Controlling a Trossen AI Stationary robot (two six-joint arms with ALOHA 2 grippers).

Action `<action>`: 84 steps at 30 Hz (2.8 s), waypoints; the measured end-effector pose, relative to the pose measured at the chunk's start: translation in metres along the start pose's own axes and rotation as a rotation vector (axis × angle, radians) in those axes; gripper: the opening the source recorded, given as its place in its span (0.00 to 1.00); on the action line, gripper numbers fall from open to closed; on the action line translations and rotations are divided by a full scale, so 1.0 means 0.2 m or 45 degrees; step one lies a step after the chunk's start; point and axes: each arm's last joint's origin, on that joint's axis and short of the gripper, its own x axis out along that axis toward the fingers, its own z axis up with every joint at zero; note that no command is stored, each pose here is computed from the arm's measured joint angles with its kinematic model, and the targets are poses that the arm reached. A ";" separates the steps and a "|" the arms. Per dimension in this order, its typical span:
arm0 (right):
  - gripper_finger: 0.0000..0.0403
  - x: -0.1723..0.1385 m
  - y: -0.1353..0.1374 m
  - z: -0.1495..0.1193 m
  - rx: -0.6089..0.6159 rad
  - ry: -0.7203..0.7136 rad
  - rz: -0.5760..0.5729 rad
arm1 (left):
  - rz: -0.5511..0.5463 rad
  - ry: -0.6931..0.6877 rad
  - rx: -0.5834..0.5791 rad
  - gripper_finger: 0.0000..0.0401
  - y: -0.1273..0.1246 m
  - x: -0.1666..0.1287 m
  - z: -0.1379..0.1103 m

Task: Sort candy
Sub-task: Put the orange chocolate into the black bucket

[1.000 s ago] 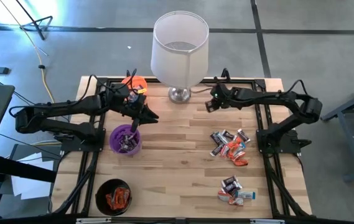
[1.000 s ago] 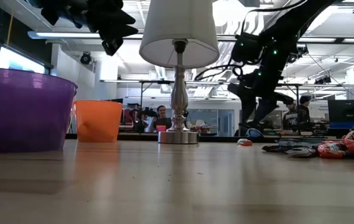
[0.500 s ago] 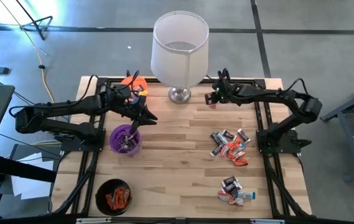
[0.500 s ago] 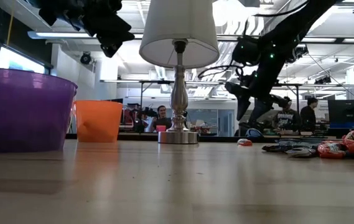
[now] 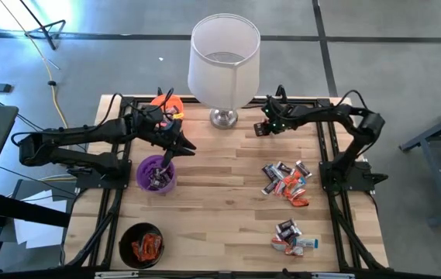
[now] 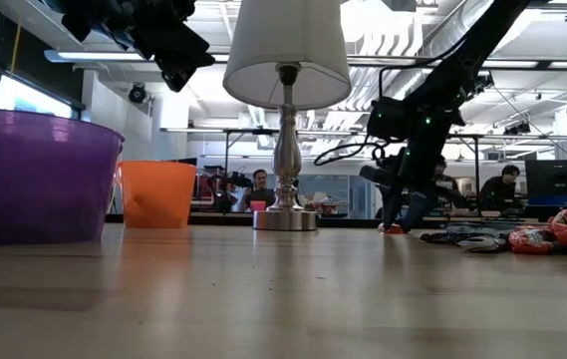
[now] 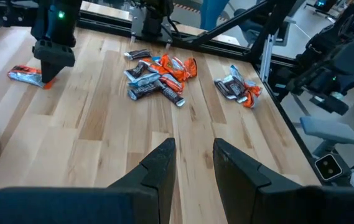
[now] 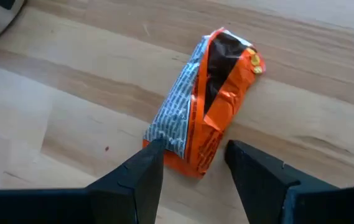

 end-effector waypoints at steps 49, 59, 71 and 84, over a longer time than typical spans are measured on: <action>0.00 -0.25 0.32 -0.31 -0.172 0.249 0.365 | 0.311 0.166 -0.070 0.23 0.04 -0.01 -0.07; 0.00 -0.47 0.51 -0.53 -0.227 0.108 0.530 | 0.377 0.209 -0.089 0.23 0.04 -0.01 -0.09; 0.00 -0.70 0.73 -0.62 -0.381 -0.303 1.042 | 0.338 -0.013 0.053 0.23 0.02 0.00 0.00; 0.00 -0.81 0.80 -0.75 -0.668 -0.772 0.947 | -0.113 -0.232 0.190 0.28 -0.20 0.06 0.09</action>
